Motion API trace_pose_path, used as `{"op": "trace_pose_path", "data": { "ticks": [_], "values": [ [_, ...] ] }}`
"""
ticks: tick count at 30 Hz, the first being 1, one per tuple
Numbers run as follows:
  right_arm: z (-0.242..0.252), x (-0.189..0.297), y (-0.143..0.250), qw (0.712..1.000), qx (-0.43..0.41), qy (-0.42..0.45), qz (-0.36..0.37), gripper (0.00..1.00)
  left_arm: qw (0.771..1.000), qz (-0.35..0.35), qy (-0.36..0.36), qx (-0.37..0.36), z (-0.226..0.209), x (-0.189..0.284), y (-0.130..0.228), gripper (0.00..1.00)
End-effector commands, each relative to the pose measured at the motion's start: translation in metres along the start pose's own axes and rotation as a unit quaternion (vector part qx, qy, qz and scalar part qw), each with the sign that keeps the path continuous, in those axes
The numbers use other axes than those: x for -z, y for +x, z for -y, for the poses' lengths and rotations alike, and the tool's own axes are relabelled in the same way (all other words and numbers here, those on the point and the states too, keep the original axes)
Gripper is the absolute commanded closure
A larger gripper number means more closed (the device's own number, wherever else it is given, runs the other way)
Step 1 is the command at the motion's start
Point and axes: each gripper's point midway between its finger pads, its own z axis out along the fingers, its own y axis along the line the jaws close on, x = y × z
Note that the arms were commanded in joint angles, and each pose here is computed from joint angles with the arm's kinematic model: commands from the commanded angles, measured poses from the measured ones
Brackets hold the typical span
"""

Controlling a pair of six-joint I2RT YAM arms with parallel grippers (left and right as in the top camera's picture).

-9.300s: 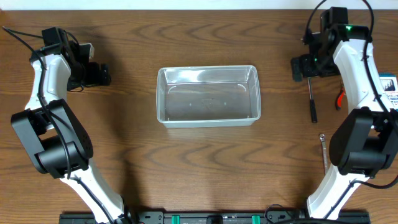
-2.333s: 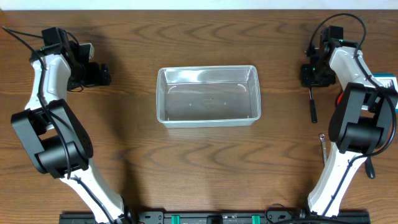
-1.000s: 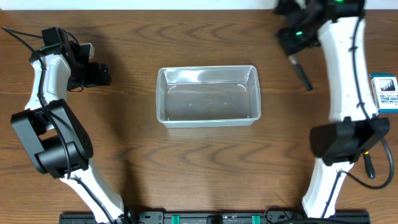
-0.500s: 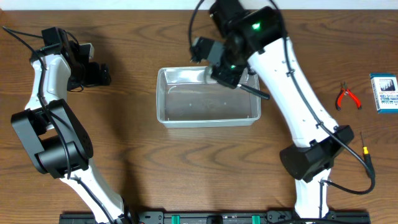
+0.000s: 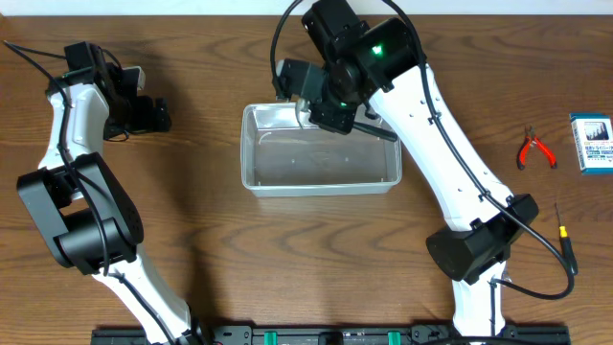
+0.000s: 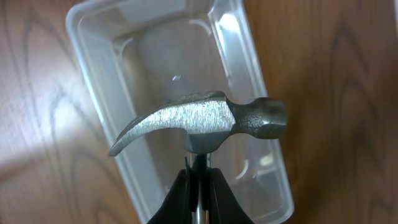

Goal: Pack container
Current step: 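Lift the hammer and carry it left over the clear container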

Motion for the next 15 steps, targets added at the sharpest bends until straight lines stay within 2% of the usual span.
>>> {"op": "trace_pose_path", "data": {
  "ticks": [1,15],
  "values": [
    [-0.003,-0.003,-0.006,1.000,0.015,-0.005,0.009,0.99,1.000,-0.005,-0.003,-0.002,-0.001,-0.003,0.002,0.02],
    [0.011,-0.065,-0.012,0.998,0.057,-0.017,-0.005,0.97,1.000,-0.005,-0.003,-0.002,-0.001,-0.003,0.002,0.02]
  ]
}}
